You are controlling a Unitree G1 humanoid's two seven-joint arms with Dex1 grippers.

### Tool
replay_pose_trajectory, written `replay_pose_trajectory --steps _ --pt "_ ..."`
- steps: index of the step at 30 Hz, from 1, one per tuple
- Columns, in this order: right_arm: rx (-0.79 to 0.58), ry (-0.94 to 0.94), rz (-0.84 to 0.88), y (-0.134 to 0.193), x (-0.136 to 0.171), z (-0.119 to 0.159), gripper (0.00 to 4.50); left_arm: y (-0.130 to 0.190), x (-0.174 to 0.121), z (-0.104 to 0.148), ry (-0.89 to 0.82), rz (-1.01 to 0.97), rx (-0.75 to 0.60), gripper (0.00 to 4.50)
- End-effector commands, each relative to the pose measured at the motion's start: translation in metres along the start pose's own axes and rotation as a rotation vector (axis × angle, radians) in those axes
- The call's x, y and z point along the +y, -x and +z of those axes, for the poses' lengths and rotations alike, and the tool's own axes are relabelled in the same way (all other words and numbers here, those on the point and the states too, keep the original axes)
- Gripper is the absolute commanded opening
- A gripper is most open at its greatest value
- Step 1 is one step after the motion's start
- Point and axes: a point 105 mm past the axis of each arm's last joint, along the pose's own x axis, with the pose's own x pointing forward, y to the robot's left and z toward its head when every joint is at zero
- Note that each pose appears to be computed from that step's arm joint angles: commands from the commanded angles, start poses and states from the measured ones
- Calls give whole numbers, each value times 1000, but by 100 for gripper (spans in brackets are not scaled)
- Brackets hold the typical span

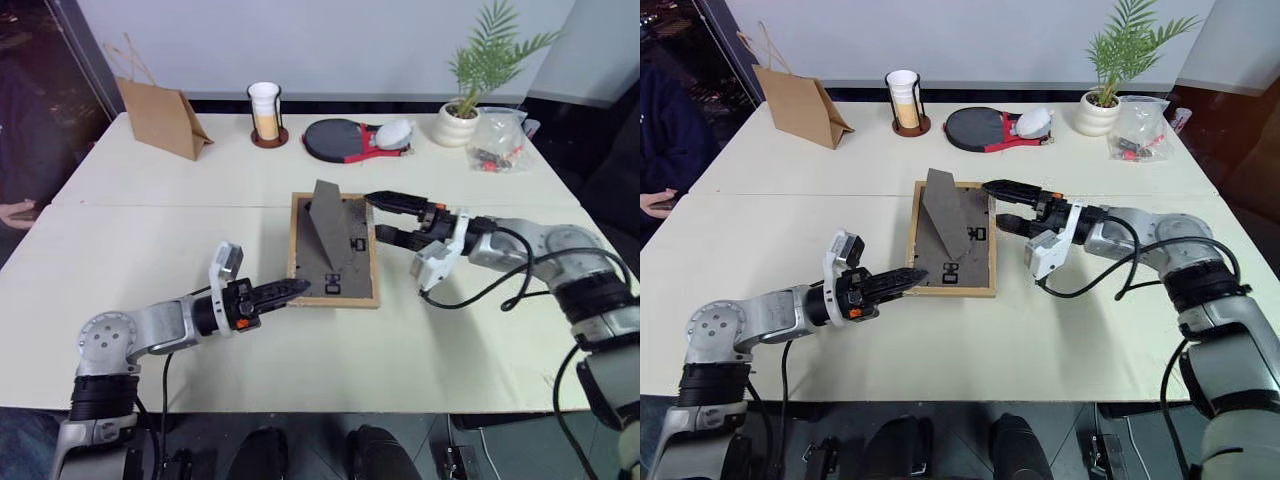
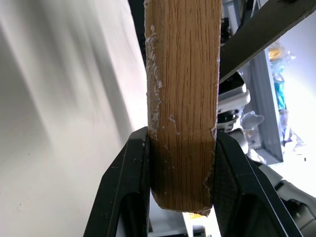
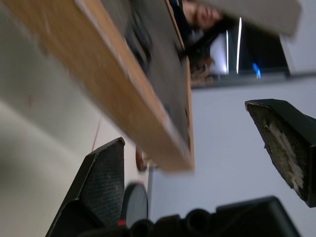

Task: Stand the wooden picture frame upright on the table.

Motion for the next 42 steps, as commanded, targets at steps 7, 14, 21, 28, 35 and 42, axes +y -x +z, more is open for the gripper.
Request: replay_pose_trajectory --steps 7,14,21,28,35,42 --pt "-60 46 -35 -12 -5 -4 420 1 -15 -3 -19 -48 -12 102" --pt "-96 68 -46 -19 -4 0 108 0 -16 -5 -13 -48 -15 102" --pt "-105 62 -64 -20 -5 1 103 0 -17 -8 -15 -46 -5 102" --pt "-98 44 -71 -18 -8 -1 103 6 -17 -13 -38 -39 27 332" --pt "-74 -76 -99 -13 -21 -10 103 39 -11 -13 -219 81 100 442" --pt "77 -798 159 -12 3 -29 103 114 7 21 -566 335 199 442"
